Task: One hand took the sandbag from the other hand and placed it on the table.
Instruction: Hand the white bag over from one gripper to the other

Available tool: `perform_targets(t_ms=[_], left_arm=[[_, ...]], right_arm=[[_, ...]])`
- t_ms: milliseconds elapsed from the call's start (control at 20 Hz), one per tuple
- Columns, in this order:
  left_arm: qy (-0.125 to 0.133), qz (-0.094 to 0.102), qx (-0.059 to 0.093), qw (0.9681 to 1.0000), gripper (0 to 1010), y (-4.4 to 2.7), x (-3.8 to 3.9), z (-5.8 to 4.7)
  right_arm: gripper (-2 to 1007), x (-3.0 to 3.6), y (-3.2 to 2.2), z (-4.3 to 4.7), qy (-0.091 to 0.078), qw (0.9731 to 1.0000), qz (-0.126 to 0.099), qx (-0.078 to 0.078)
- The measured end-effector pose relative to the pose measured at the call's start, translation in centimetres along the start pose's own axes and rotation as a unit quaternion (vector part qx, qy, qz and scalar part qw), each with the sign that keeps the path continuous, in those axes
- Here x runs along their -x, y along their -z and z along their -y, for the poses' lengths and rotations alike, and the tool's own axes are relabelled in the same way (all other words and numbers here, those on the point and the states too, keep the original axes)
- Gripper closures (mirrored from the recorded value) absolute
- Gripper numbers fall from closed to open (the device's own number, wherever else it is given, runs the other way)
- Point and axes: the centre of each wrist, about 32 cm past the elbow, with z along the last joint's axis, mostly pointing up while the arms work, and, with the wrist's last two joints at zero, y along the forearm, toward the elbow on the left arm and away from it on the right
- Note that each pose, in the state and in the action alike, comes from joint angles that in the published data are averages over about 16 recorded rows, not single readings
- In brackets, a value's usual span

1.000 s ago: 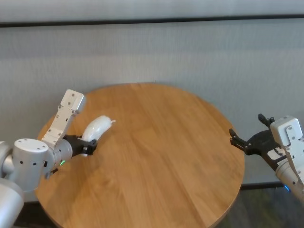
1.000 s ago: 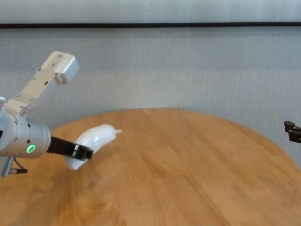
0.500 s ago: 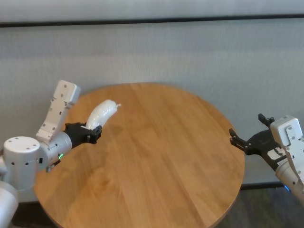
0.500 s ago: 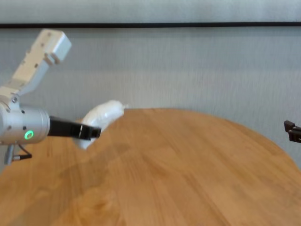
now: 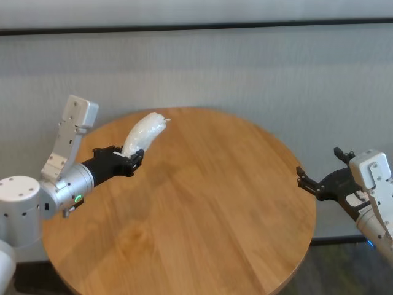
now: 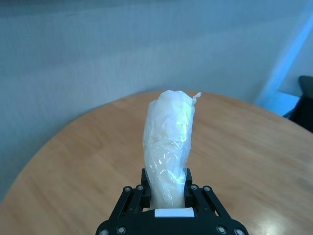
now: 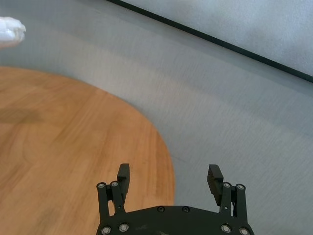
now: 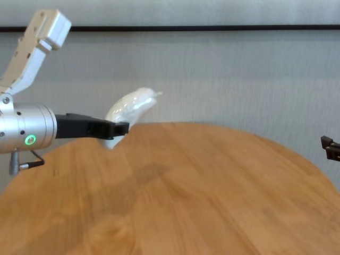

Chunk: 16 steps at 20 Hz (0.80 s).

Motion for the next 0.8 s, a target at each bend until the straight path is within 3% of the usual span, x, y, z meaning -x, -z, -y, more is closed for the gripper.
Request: perform_targets(t_ms=[350,800], left_arm=[[0.032,-0.002,0.031,0.999,631,-0.07,-0.01,-0.46],[0.038,-0.002,0.035,0.9987,631,-0.03,0.03,-0.55]], right_arm=[[4,0.0,0.0,0.0,0.0,1.0,0.0,0.0],[4,0.0,0.0,0.0,0.0,1.0,0.0,0.0]])
